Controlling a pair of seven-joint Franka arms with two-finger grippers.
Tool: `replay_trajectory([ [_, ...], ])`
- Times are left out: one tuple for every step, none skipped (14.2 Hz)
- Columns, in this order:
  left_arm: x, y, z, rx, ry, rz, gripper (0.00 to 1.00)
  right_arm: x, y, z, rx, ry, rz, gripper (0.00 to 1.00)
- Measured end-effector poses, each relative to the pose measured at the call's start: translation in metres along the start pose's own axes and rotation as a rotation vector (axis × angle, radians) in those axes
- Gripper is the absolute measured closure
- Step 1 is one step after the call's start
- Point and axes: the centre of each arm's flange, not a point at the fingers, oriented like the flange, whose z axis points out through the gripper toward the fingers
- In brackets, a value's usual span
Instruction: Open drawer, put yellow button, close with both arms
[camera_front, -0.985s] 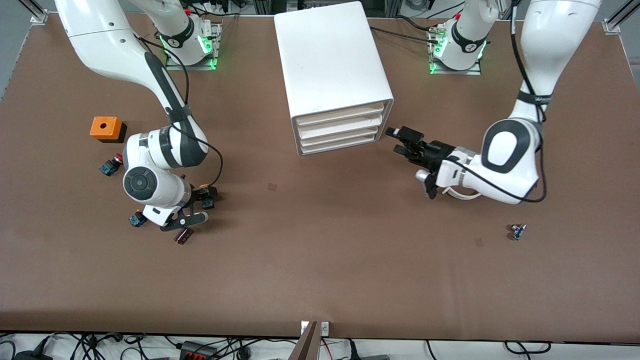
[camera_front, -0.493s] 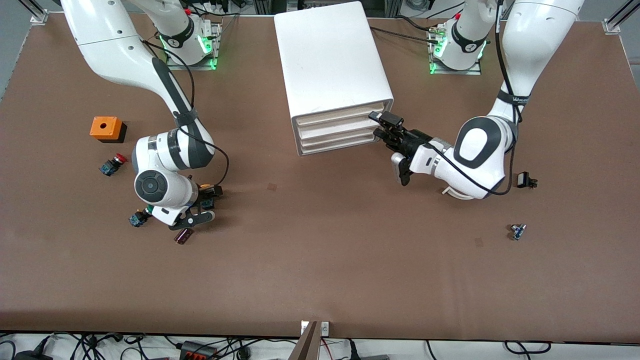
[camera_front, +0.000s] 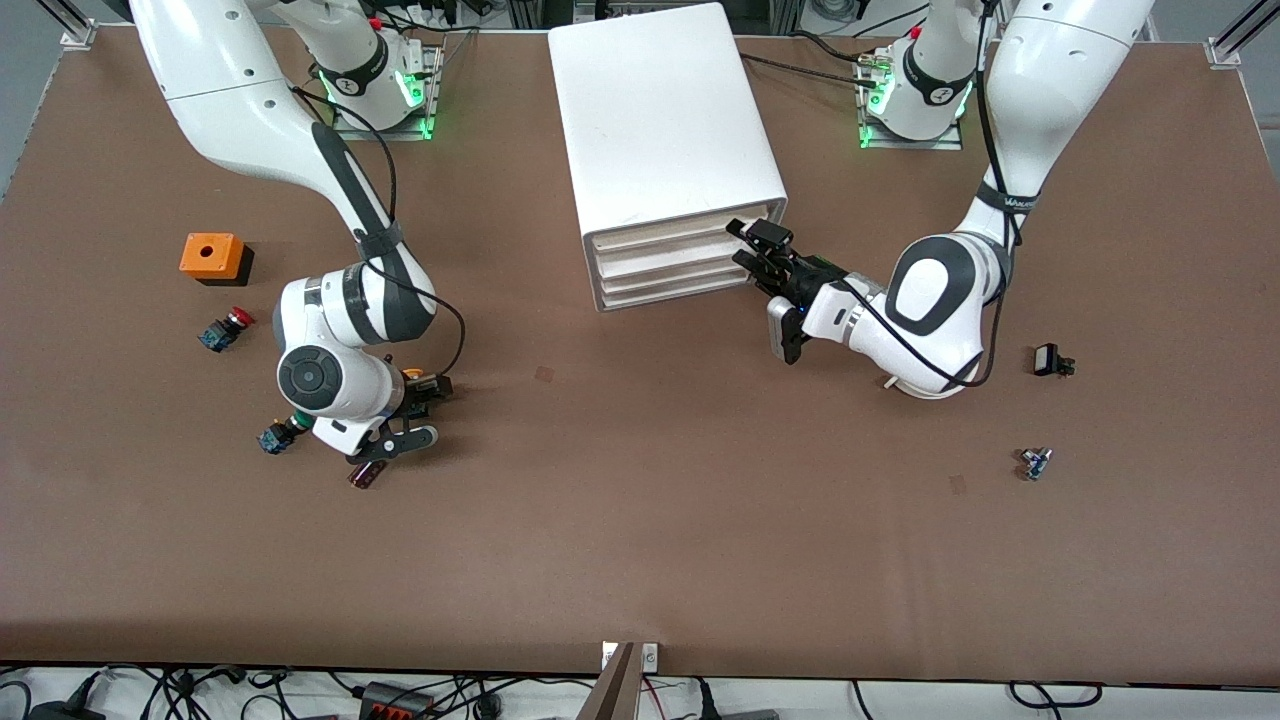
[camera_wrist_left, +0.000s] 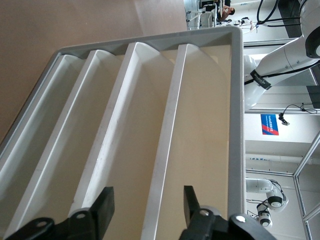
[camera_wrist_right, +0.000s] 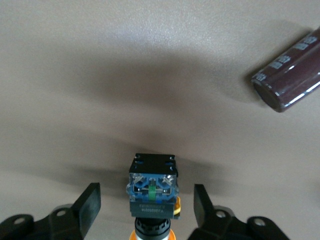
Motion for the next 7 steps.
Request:
replay_trajectory([
  [-0.001, -0.001, 0.005, -0.005, -0.006, 0.001, 0.37, 0.000, 0.000, 0.001, 0.000, -0.002, 0.000, 0.17],
  [0.000, 0.000, 0.009, -0.014, -0.007, 0.002, 0.41, 0.000, 0.000, 0.002, 0.000, -0.003, 0.000, 0.20],
  [0.000, 0.001, 0.014, -0.028, -0.004, 0.002, 0.41, 0.000, 0.000, 0.002, 0.000, -0.003, 0.000, 0.22],
  [0.001, 0.002, 0.019, -0.038, -0.004, 0.001, 0.44, 0.000, 0.000, 0.003, 0.000, -0.004, 0.000, 0.30],
  [0.001, 0.002, 0.022, -0.042, -0.005, -0.001, 0.45, 0.000, 0.000, 0.003, 0.000, -0.004, 0.000, 0.40],
  [0.000, 0.001, 0.024, -0.043, -0.006, -0.003, 0.53, 0.000, 0.000, 0.003, 0.000, -0.004, 0.000, 0.41],
  [-0.001, -0.001, 0.025, -0.044, -0.008, -0.006, 0.63, 0.000, 0.000, 0.003, 0.000, -0.004, 0.000, 0.45],
])
